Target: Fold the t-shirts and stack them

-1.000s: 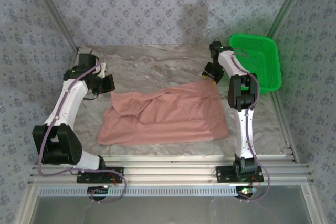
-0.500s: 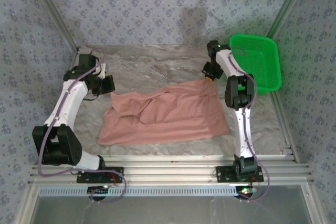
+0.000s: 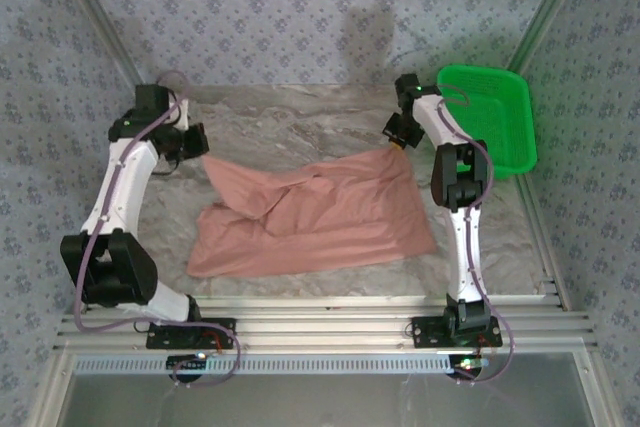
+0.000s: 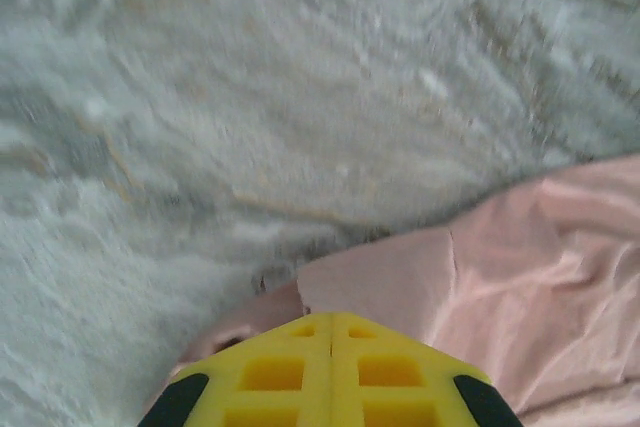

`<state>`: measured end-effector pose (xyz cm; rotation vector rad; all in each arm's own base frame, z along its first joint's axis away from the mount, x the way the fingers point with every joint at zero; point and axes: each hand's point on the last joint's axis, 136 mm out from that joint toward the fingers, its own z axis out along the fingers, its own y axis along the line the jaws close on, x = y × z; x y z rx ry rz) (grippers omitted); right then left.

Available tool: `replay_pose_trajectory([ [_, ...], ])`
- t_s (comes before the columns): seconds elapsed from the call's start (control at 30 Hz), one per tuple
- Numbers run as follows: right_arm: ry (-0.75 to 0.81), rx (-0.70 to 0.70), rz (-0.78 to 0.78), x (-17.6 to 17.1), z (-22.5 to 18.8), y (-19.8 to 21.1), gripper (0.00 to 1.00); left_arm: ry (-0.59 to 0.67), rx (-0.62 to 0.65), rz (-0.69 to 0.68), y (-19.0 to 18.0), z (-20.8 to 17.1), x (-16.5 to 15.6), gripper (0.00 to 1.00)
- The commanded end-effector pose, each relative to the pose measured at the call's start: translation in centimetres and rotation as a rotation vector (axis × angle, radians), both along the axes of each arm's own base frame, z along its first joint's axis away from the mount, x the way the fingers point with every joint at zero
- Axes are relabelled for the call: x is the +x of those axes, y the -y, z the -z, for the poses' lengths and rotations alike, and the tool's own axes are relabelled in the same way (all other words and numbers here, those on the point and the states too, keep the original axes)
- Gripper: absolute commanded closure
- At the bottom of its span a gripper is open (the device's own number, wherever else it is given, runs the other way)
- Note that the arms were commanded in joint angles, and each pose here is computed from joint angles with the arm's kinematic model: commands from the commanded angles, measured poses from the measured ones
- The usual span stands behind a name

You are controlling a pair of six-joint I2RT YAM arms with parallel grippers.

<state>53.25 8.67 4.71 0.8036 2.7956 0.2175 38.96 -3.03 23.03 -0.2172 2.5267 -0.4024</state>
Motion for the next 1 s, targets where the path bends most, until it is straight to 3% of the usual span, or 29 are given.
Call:
replay_pose_trajectory([
  [0.0, 0.115, 0.024, -0.010, 1.4, -4.2, 0.8, 1.00, 0.057, 0.027, -0.027, -1.7, -2.1, 2.2, 1.00],
  [0.63, 0.238, -0.013, -0.046, 2.6, -6.3, 2.8, 1.00, 0.207, 0.191, -0.005, -4.5, -7.1, 12.2, 1.00],
  [0.97, 0.236, -0.027, -0.049, 3.1, -5.4, 3.0, 1.00, 0.276, 0.247, 0.047, -0.8, -6.6, 17.3, 1.00],
])
